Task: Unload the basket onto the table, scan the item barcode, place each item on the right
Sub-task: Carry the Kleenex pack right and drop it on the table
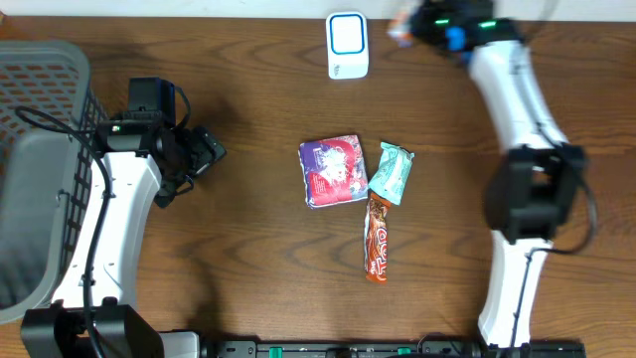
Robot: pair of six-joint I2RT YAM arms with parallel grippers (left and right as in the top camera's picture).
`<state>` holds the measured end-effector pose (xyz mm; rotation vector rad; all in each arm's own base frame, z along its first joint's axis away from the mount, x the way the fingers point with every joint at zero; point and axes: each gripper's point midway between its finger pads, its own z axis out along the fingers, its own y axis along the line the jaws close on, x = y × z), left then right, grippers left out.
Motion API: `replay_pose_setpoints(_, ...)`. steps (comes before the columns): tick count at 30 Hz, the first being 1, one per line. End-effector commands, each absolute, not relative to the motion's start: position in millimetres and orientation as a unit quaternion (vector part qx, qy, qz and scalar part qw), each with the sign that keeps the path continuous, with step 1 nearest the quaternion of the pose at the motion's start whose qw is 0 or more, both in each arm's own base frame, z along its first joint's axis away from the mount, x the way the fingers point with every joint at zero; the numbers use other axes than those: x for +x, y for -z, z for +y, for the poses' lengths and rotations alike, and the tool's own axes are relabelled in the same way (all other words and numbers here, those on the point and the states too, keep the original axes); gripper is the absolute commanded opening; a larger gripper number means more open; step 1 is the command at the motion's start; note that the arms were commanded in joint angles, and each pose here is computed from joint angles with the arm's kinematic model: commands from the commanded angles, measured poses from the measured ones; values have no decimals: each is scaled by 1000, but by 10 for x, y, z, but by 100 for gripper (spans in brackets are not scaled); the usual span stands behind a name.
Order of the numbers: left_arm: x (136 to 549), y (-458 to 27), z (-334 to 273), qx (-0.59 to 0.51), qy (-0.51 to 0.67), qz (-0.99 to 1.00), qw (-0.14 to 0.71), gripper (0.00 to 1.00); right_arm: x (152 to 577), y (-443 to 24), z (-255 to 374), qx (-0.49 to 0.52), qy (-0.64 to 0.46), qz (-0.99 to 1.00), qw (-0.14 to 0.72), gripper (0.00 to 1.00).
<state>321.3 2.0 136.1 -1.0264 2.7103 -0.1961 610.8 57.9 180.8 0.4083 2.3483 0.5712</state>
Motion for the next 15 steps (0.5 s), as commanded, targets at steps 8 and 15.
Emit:
replay_pose_setpoints(8, 3208, -1367, 54, -351, 62, 926, 120, 98, 5430, -1692, -1685, 195, 75, 934, 291, 1)
replay_pose_setpoints(15, 3208, -1367, 55, -351, 62, 926, 121, 98, 5114, -1140, -2294, 217, 111, 946, 212, 1)
